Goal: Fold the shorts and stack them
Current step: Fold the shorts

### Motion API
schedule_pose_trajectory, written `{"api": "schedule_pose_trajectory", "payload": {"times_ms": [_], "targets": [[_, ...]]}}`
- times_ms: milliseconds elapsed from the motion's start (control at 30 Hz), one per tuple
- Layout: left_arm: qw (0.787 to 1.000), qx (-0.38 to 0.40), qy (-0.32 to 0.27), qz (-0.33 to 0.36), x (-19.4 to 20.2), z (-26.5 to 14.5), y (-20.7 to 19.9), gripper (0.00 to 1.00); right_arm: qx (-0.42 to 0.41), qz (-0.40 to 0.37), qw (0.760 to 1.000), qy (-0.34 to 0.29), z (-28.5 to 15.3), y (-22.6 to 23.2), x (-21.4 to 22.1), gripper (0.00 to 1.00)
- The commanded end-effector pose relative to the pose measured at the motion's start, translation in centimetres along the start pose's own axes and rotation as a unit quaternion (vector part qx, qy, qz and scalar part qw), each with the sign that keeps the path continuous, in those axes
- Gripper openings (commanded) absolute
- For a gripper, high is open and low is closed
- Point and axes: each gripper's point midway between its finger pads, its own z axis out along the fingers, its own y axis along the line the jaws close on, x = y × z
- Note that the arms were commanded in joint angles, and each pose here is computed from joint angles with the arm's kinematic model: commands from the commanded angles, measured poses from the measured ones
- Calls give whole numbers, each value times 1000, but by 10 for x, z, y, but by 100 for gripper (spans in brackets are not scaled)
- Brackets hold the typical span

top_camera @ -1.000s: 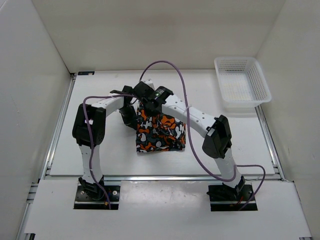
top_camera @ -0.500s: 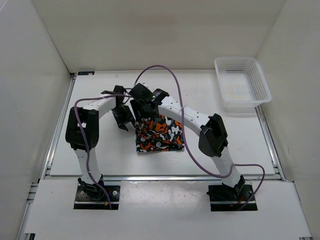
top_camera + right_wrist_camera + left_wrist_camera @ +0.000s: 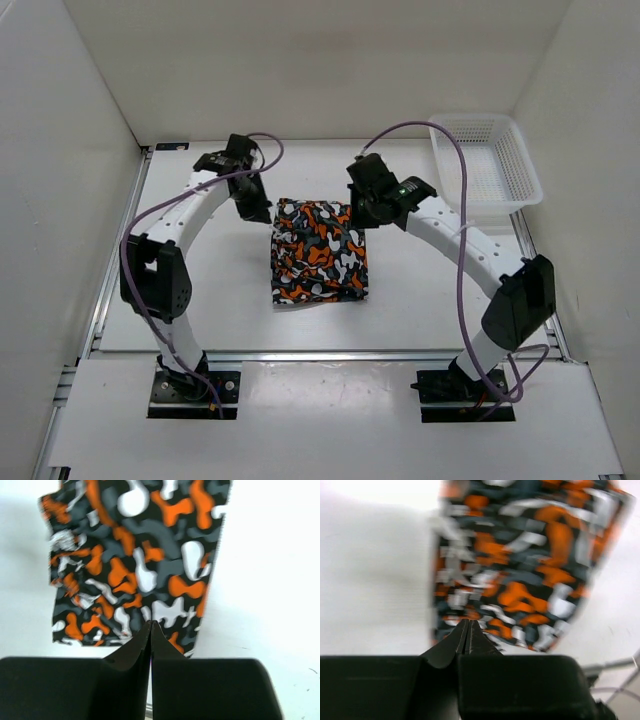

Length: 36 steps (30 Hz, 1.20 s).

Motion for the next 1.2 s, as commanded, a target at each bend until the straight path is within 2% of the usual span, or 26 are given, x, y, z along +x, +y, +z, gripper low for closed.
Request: {"api": "schedule_pose_trajectory", "payload": {"times_ms": [0,67,233,333,433,567,633,667,700,733,767,800,833,867,900,933,967,1067,1100,1167], "targets": [[996,67,20,59,13,-11,-55,10,-28,18,999,27,25,-1,5,1],[994,83,33,68,16,-4,-69,10,-45,29,998,14,32,0,-13,1],[994,58,60,67,6,47,-66,10,-80,37,994,66,84,12,-11,1],[994,28,79,66,4,81,-51,10,-74,37,992,90,119,13,1,1],[994,14,93,53,1,99,-39,10,-32,47,992,111,152,-3,16,1],[995,19,82,50,-11,95,-43,10,-11,55,992,115,169,-12,18,1],[995,27,74,62,-15,81,-53,10,-20,61,992,106,157,-7,8,1],[995,20,70,62,-18,78,-52,10,-34,62,994,89,142,-2,-5,5],[996,25,63,63,-21,68,-55,10,-37,67,994,77,134,-4,-14,20],[995,29,58,71,-25,57,-59,10,-42,67,995,67,122,-2,-21,28],[995,37,45,79,-29,42,-63,15,-55,68,995,41,98,1,-37,37],[995,42,37,81,-32,31,-66,22,-51,69,996,20,86,0,-48,49],[995,49,27,87,-35,19,-69,36,-47,70,996,0,62,-5,-55,72],[993,62,5,98,-41,-5,-75,46,-36,70,997,-9,51,-10,-57,78],[992,73,1,108,-37,-17,-80,57,-25,66,997,-24,38,-16,-62,84],[991,79,-10,109,-38,-28,-83,62,-6,70,997,-32,29,-28,-63,90],[988,89,-26,119,-38,-52,-84,73,24,72,996,-51,9,-44,-62,91],[986,99,-44,128,-30,-81,-80,74,71,78,991,-80,-29,-75,-56,96],[983,107,-58,135,-23,-101,-76,74,113,80,987,-79,-31,-97,-44,97],[981,109,-86,137,-21,-120,-71,74,139,87,983,-88,-54,-119,-33,98]]}}
